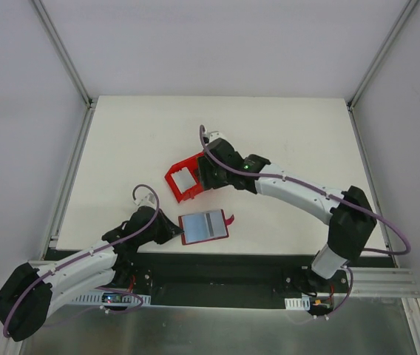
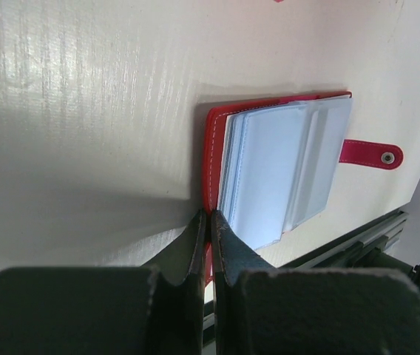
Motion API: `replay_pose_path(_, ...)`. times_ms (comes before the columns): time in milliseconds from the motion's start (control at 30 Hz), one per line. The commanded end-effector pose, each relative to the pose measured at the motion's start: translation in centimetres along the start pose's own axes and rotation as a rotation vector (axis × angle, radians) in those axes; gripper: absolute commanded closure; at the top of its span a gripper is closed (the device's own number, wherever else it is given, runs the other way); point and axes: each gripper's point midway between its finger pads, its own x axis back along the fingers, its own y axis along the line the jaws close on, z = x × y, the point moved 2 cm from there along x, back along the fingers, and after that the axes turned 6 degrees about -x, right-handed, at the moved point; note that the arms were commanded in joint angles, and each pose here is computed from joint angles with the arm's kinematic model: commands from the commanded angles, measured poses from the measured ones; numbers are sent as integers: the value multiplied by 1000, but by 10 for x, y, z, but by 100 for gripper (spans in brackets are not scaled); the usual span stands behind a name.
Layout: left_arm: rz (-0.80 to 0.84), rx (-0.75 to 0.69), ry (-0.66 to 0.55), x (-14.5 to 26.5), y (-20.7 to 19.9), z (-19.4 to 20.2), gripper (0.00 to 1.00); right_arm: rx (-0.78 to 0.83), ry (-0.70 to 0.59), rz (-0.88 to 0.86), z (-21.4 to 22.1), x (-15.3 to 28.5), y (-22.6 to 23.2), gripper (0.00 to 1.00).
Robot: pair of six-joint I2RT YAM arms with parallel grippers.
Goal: Put the credit cards into the card holder
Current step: Pick up the credit card from the storage box.
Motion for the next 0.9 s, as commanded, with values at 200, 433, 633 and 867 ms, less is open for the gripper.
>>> replay_pose_path(200, -60, 12, -23, -2, 17, -2, 100, 19, 82, -228, -49, -53, 29, 38)
replay_pose_path(433, -83, 19, -29, -3, 22, -4, 100, -21, 148, -295, -60, -97, 30, 36)
replay_pose_path(633, -87, 25, -37, -3, 25, -7, 100, -30, 187, -313, -56, -117, 28, 34)
replay_pose_path(867, -90, 27, -29, -3, 26, -8, 100, -77, 259, -362, -40, -137, 33, 33)
